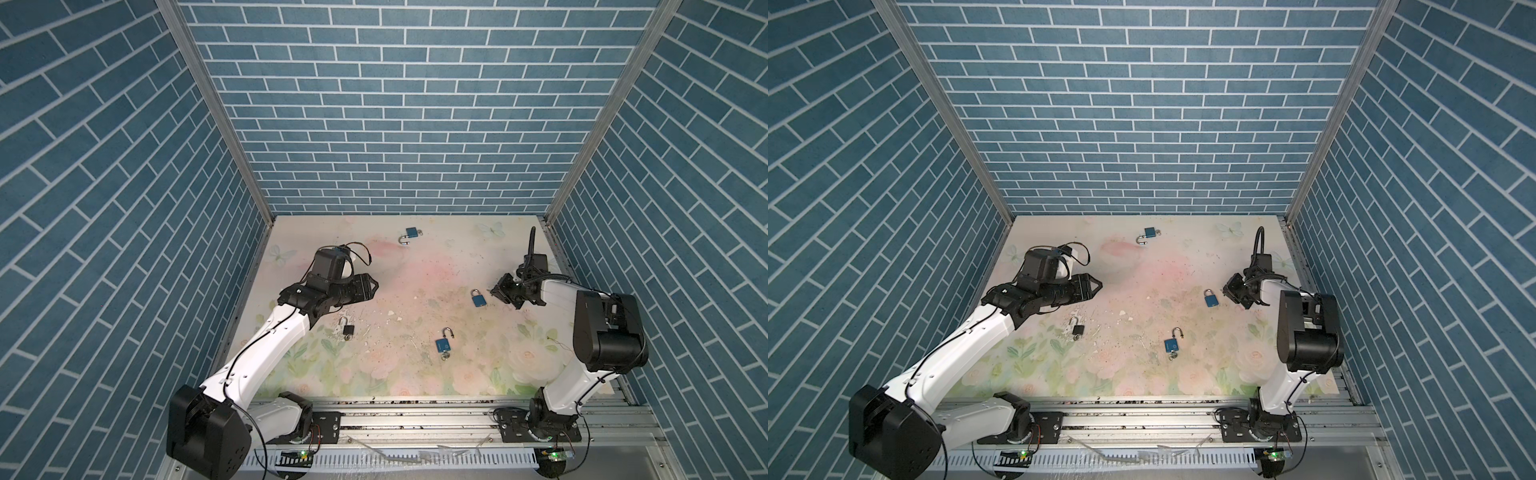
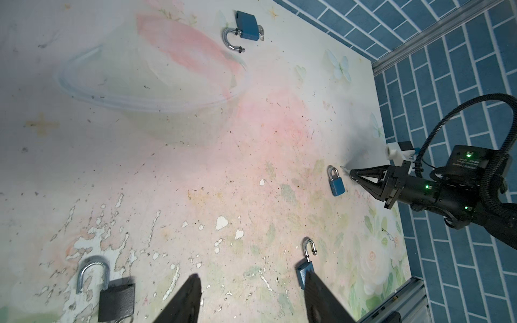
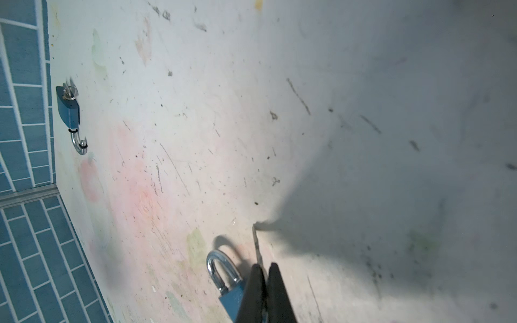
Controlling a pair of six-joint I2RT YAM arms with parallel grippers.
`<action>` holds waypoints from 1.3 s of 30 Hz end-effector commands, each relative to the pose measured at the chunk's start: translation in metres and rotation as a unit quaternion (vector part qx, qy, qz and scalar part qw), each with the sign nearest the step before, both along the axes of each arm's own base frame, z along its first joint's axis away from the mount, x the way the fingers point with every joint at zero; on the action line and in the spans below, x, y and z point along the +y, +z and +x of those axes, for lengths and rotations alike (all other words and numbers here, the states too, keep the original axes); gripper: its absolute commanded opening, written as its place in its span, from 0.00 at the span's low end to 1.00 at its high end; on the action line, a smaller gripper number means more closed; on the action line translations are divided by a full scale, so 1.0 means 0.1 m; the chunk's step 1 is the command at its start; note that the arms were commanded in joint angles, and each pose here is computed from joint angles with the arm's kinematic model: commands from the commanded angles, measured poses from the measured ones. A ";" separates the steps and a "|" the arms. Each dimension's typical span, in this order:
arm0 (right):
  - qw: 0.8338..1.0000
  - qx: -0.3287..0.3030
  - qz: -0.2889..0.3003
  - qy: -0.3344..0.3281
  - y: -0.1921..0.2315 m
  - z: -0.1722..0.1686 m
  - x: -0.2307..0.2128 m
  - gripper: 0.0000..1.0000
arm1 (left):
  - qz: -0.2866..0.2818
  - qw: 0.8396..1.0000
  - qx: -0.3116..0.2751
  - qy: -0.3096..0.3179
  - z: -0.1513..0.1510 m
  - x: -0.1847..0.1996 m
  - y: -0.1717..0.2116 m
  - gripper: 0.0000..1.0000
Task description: Lock with the key
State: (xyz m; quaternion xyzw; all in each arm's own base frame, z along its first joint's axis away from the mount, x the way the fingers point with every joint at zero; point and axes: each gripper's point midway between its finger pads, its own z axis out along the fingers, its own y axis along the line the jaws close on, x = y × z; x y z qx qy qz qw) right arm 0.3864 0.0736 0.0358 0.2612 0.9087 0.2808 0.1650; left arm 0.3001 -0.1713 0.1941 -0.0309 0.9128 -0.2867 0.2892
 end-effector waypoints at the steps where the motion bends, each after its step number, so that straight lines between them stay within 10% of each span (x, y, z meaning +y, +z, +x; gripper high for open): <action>1: 1.000 0.013 -0.005 -0.015 -0.10 0.04 0.00 0.00 | -0.001 1.000 0.004 0.016 -0.02 0.06 -0.06 0.61; 39: 0.998 0.059 -0.022 -0.011 -0.44 -0.40 -0.05 0.16 | 0.037 0.999 -0.021 0.018 -0.13 0.22 -0.11 0.65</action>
